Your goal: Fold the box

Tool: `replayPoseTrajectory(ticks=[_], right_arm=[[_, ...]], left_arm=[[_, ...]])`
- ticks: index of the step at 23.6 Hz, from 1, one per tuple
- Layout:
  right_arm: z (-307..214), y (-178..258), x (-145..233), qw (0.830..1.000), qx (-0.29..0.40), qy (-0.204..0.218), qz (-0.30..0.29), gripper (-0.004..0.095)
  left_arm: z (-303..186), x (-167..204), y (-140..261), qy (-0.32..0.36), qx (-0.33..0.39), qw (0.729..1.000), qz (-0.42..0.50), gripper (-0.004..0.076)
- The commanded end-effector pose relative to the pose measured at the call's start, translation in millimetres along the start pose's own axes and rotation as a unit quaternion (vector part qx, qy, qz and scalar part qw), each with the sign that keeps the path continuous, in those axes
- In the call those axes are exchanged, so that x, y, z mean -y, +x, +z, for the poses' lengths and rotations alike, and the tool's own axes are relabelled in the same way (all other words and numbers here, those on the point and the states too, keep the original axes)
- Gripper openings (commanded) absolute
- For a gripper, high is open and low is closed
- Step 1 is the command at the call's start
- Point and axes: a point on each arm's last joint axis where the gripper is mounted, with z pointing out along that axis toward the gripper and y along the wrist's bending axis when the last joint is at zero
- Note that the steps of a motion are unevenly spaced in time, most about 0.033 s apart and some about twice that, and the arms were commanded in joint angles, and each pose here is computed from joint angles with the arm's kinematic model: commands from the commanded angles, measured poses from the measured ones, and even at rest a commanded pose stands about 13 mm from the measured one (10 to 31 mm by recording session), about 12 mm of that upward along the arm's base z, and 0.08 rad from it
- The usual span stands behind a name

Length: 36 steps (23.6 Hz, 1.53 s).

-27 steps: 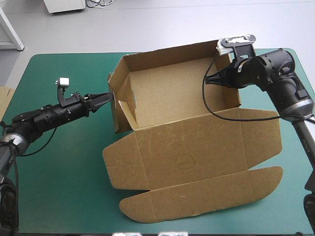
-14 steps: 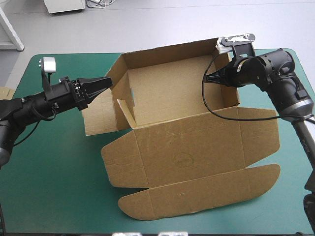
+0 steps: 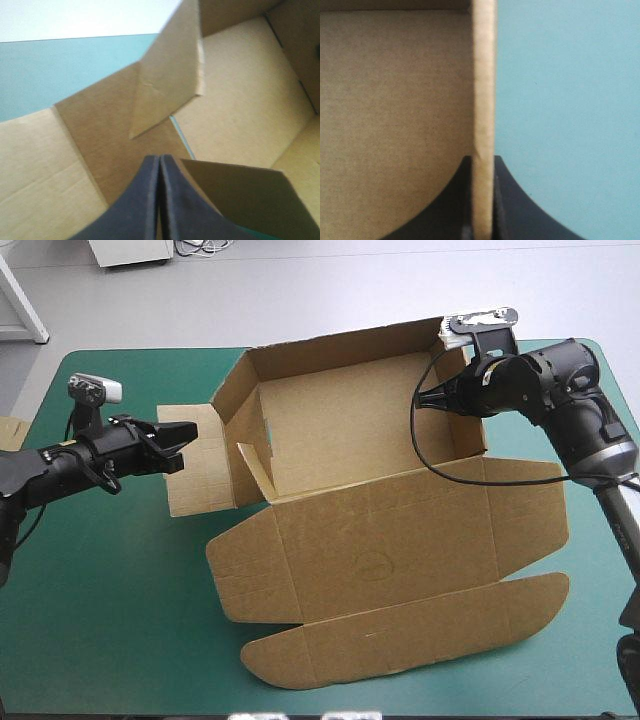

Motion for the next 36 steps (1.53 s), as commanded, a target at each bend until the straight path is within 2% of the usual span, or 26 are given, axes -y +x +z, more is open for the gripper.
replayPoseTrajectory(ticks=[1, 5, 8, 16, 21, 22, 25, 28, 31, 36], right_arm=[[-27, -12, 2, 0.998, 0.065, -0.009, 0.006, -0.0016], [-31, -14, 1, 0.997, 0.069, -0.015, 0.010, -0.0016], [-37, -17, -3, 0.996, 0.077, -0.035, 0.011, -0.0016], [-66, -32, -6, 0.992, 0.112, -0.052, 0.008, -0.0016], [-75, -35, -11, 0.990, 0.117, -0.080, 0.011, -0.0016], [-76, -34, -12, 0.989, 0.116, -0.087, 0.014, -0.0016], [-76, -34, -14, 0.989, 0.114, -0.096, 0.016, -0.0016], [-75, -33, -14, 0.989, 0.108, -0.099, 0.017, -0.0016], [-74, -33, -16, 0.988, 0.108, -0.108, 0.010, -0.0016], [-72, -32, -14, 0.990, 0.104, -0.096, 0.005, -0.0016]], left_arm=[[-22, -11, -16, -0.045, 0.061, 0.997, -0.024, -0.0010], [-39, -45, -10, -0.091, 0.088, 0.989, -0.079, -0.0009], [-43, -66, -1, -0.089, 0.100, 0.986, -0.103, -0.0009], [-26, -120, 42, -0.077, 0.091, 0.976, -0.181, -0.0009], [-5, -138, 64, 0.007, 0.111, 0.970, -0.215, -0.0009], [0, -141, 66, 0.051, 0.126, 0.967, -0.213, -0.0009], [13, -155, 79, 0.079, 0.126, 0.959, -0.242, -0.0010], [30, -148, 80, 0.103, 0.114, 0.957, -0.247, -0.0010], [58, -123, 73, 0.151, 0.096, 0.959, -0.221, -0.0010], [80, -98, 62, 0.196, 0.107, 0.948, -0.228, -0.0009]])
